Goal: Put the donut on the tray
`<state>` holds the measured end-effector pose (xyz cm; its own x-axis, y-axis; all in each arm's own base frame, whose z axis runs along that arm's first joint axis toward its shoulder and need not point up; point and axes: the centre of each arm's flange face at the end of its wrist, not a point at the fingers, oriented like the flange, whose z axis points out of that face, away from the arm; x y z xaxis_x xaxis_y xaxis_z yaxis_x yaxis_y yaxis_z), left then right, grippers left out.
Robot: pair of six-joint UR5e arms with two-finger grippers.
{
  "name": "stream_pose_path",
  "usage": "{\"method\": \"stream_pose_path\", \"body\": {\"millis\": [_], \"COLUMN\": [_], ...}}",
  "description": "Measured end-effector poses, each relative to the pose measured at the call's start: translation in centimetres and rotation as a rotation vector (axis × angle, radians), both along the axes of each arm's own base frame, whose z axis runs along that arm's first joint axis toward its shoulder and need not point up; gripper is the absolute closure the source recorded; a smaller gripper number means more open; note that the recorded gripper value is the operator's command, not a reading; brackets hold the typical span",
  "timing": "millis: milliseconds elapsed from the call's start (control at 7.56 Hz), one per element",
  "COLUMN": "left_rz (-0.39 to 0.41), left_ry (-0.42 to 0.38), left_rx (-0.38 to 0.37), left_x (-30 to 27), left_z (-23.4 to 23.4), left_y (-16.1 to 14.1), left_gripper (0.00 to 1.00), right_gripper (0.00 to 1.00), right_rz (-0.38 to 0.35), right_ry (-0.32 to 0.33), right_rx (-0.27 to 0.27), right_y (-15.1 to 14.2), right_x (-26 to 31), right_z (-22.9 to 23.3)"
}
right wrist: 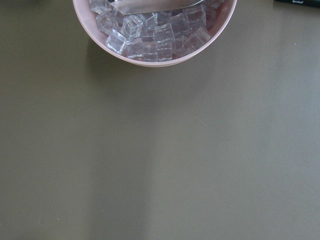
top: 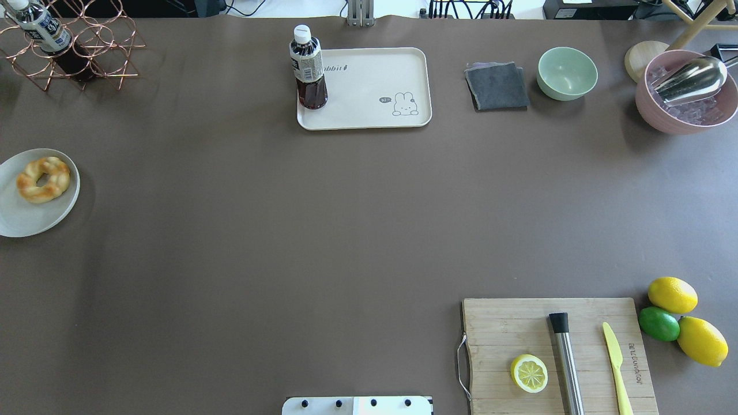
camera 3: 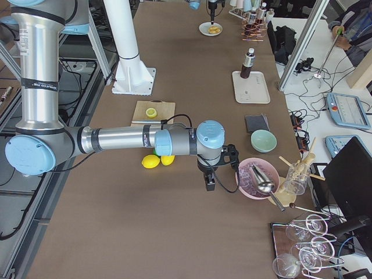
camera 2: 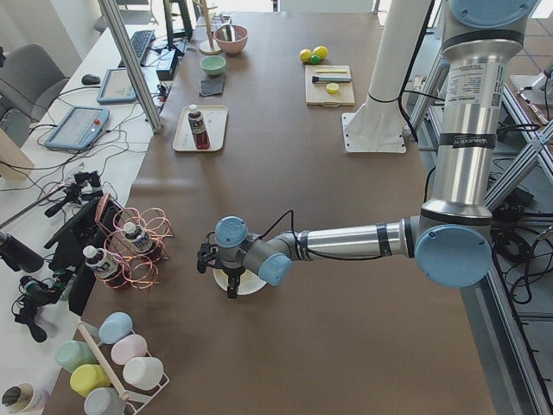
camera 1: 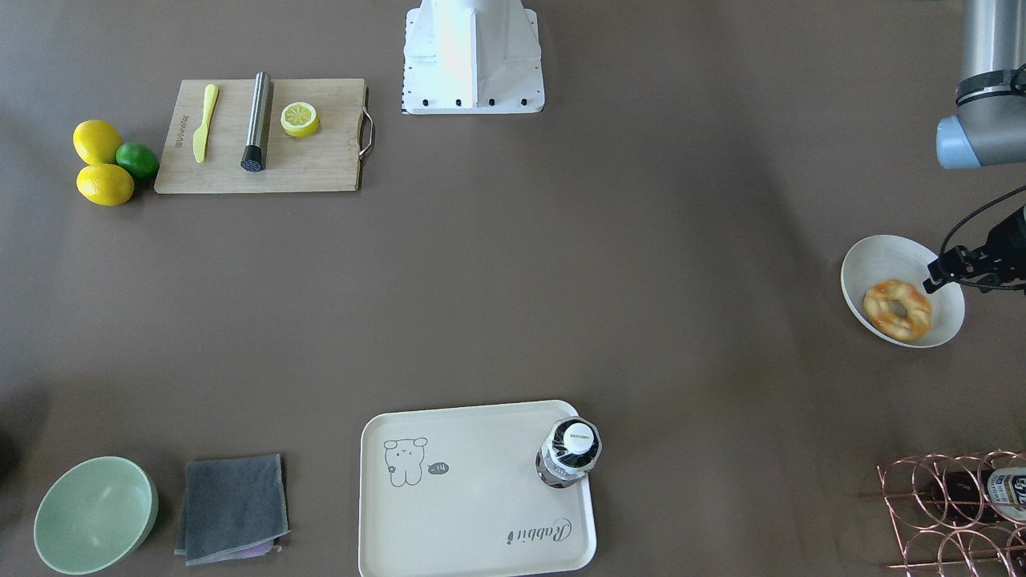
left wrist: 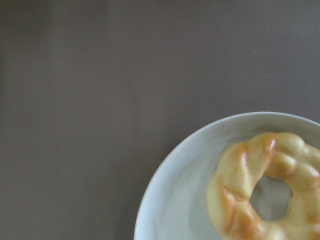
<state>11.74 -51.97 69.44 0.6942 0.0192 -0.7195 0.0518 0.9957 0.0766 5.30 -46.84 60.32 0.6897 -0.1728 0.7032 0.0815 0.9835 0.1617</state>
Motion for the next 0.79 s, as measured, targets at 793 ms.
{"method": "stream_pose_path", "body": {"millis": [793], "left_rz": [0.0], "left_ry": [0.001], "left_rx": [-0.017], "left_x": [0.6], "left_z": [3.3], "left_y": [1.2], "left_gripper": [0.29], "right_gripper": [0.0], "right_rz": [-0.005], "right_ry": [-0.002], "right_rx": [-0.006], "right_y": [0.1], "right_x": [-0.5], "right_z": [0.1]}}
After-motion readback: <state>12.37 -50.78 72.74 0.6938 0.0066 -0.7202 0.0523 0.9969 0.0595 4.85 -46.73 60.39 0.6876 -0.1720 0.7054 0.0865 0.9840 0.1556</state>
